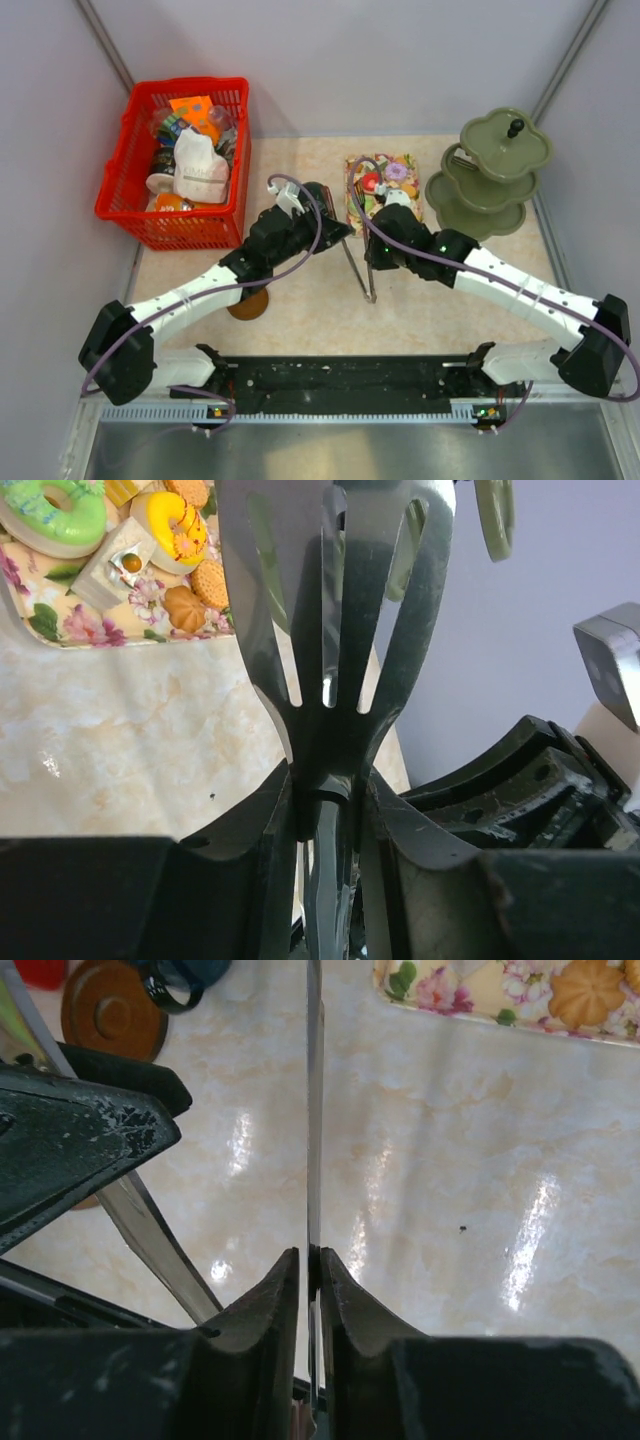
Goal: Serve the afternoon tea
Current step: Pick up the clamp from the tray, then pick up the desert from the tray.
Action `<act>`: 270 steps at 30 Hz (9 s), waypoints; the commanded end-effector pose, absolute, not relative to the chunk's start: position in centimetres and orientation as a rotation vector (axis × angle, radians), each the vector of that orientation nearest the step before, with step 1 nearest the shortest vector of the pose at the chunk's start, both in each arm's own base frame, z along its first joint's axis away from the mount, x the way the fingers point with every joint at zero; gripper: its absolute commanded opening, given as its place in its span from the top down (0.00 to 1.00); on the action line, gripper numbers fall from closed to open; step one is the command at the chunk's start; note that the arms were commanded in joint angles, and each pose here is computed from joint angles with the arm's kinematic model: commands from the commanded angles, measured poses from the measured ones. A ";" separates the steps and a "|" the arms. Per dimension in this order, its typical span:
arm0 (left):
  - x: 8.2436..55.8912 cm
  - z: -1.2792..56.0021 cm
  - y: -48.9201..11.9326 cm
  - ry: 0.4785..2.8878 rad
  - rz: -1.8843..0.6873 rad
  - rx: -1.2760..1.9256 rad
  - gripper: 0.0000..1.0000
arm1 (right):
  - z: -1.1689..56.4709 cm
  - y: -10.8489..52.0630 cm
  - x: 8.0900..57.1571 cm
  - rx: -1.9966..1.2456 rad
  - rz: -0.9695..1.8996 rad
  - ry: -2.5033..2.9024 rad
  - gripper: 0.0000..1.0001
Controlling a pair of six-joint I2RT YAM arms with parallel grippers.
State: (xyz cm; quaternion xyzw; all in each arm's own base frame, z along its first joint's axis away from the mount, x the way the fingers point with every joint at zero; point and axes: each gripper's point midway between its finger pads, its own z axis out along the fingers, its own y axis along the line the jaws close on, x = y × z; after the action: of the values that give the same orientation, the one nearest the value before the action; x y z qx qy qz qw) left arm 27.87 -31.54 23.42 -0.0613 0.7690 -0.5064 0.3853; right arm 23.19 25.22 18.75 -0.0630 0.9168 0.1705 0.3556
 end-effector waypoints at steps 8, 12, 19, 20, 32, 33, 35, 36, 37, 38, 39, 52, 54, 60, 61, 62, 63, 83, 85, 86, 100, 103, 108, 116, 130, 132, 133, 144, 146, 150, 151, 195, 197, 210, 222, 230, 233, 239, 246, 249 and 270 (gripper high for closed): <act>28.3 26.7 -31.5 1.829 -1.407 -0.271 0.92 | 24.6 26.2 22.1 -0.144 0.746 2.115 0.27; 28.3 26.7 -31.6 1.826 -1.430 -0.290 0.92 | 24.3 26.7 21.4 -0.188 0.789 2.121 0.20; 28.2 27.0 -32.0 1.820 -1.488 -0.320 0.92 | 23.0 27.8 21.3 -0.249 0.804 2.150 0.19; 28.1 26.8 -32.2 1.828 -1.495 -0.324 0.92 | 22.8 27.8 21.5 -0.249 0.790 2.156 0.19; 28.3 26.0 -32.6 1.885 -1.490 -0.347 0.92 | 22.0 28.3 22.8 -0.280 0.693 2.186 0.37; 28.3 25.8 -32.6 1.893 -1.487 -0.351 0.91 | 21.9 28.3 22.8 -0.287 0.684 2.193 0.38; 28.4 25.7 -32.7 1.907 -1.480 -0.357 0.91 | 21.8 28.4 22.9 -0.298 0.653 2.205 0.39; 28.5 25.6 -32.8 1.914 -1.476 -0.359 0.91 | 21.7 28.5 22.9 -0.307 0.637 2.212 0.40; 28.5 25.6 -32.8 1.917 -1.474 -0.357 0.91 | 21.7 28.6 22.9 -0.315 0.624 2.215 0.40; 28.5 25.6 -32.9 1.922 -1.477 -0.358 0.91 | 21.4 28.6 22.9 -0.317 0.611 2.225 0.40; 28.5 25.7 -32.9 1.924 -1.477 -0.358 0.91 | 21.3 28.6 22.9 -0.323 0.598 2.231 0.41; 28.3 24.7 -33.0 1.973 -1.474 -0.389 0.69 | 22.0 28.9 23.3 -0.331 0.563 2.218 0.65; 28.2 24.5 -33.1 1.984 -1.473 -0.394 0.54 | 22.1 28.9 23.2 -0.335 0.568 2.218 0.68; 28.3 24.5 -33.0 1.991 -1.471 -0.407 0.43 | 21.9 29.0 23.0 -0.349 0.573 2.224 0.76; 28.2 24.4 -32.9 1.992 -1.468 -0.407 0.42 | 21.7 29.0 23.0 -0.349 0.568 2.225 0.78; 28.2 24.4 -32.9 1.993 -1.467 -0.411 0.42 | 21.8 29.0 23.0 -0.348 0.570 2.222 0.79; 28.2 24.3 -32.8 1.995 -1.462 -0.412 0.42 | 21.8 28.9 23.0 -0.346 0.566 2.223 0.79; 29.2 22.9 -32.7 2.004 -1.443 -0.507 0.43 | 21.9 29.3 22.6 -0.391 0.572 2.215 0.81; 29.2 22.7 -33.0 2.003 -1.463 -0.514 0.47 | 21.8 29.5 22.5 -0.399 0.574 2.218 0.81; 29.1 22.7 -33.1 2.000 -1.475 -0.514 0.49 | 21.7 29.5 22.4 -0.404 0.571 2.219 0.80; 29.0 23.7 -32.8 1.903 -1.567 -0.551 1.00 | 21.0 29.9 22.6 -0.432 0.513 2.285 0.76; 29.0 23.6 -32.9 1.890 -1.607 -0.584 1.00 | 20.8 29.9 22.8 -0.431 0.482 2.310 0.72; 28.7 23.7 -32.9 1.884 -1.640 -0.604 1.00 | 20.8 30.0 23.0 -0.424 0.449 2.342 0.69; 28.5 24.1 -32.9 1.876 -1.665 -0.612 1.00 | 20.4 30.2 23.4 -0.428 0.404 2.374 0.69; 28.5 24.3 -32.7 1.896 -1.622 -0.594 0.83 | 20.0 30.3 23.8 -0.448 0.358 2.395 0.83; 28.6 24.0 -32.2 1.913 -1.552 -0.574 0.68 | 20.1 30.1 23.7 -0.456 0.350 2.396 0.86; 28.8 23.8 -31.7 1.922 -1.495 -0.566 0.61 | 20.2 30.0 23.6 -0.458 0.347 2.396 0.90; 32.6 33.6 -17.1 1.752 -0.828 -0.393 0.41 | 18.7 25.7 24.4 -0.377 0.283 2.524 1.00; 32.7 37.0 -14.1 1.686 -0.684 -0.337 0.35 | 18.1 25.0 24.5 -0.350 0.295 2.559 1.00; 31.7 43.6 -9.8 1.541 -0.427 -0.233 0.28 | 17.2 23.2 24.8 -0.289 0.226 2.621 1.00; 31.5 44.6 -9.1 1.511 -0.382 -0.215 0.27 | 16.9 22.8 25.0 -0.271 0.199 2.636 1.00; 23.5 41.6 -1.1 1.053 -0.053 -0.270 0.17 | 13.4 23.5 28.5 0.015 -0.010 2.803 0.64; 23.7 41.4 -1.3 1.058 -0.057 -0.266 0.17 | 13.5 23.6 28.6 0.028 -0.004 2.802 0.64; 23.9 41.3 -1.4 1.065 -0.055 -0.259 0.17 | 14.8 23.4 28.6 0.086 0.027 2.769 0.63; 24.0 41.1 -1.6 1.070 -0.054 -0.254 0.17 | 14.8 22.7 28.3 0.117 0.015 2.766 0.61; 23.9 41.2 -1.6 1.065 -0.058 -0.255 0.17 | 15.3 22.5 27.8 0.121 0.040 2.763 0.60; 24.0 41.2 -1.6 1.068 -0.057 -0.252 0.17 | 15.2 22.3 27.6 0.123 0.030 2.767 0.60; 24.0 41.1 -1.6 1.070 -0.056 -0.253 0.17 | 15.0 21.9 28.1 0.124 -0.008 2.756 0.59; 24.0 41.1 -1.6 1.070 -0.054 -0.252 0.17 | 14.2 22.3 28.9 0.106 -0.019 2.760 0.59; 24.0 41.1 -1.6 1.070 -0.050 -0.251 0.17 | 13.8 22.6 29.1 0.100 -0.010 2.769 0.59; 24.2 41.0 -1.8 1.077 -0.055 -0.245 0.18 | 12.5 22.9 30.3 0.104 -0.031 2.769 0.56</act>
State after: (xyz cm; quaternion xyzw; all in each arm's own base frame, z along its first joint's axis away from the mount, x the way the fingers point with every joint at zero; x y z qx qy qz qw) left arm 24.23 -1.77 40.56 -0.1132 0.5219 -0.0214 0.8452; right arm 28.65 22.57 11.88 0.0277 0.9868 -0.0161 0.1588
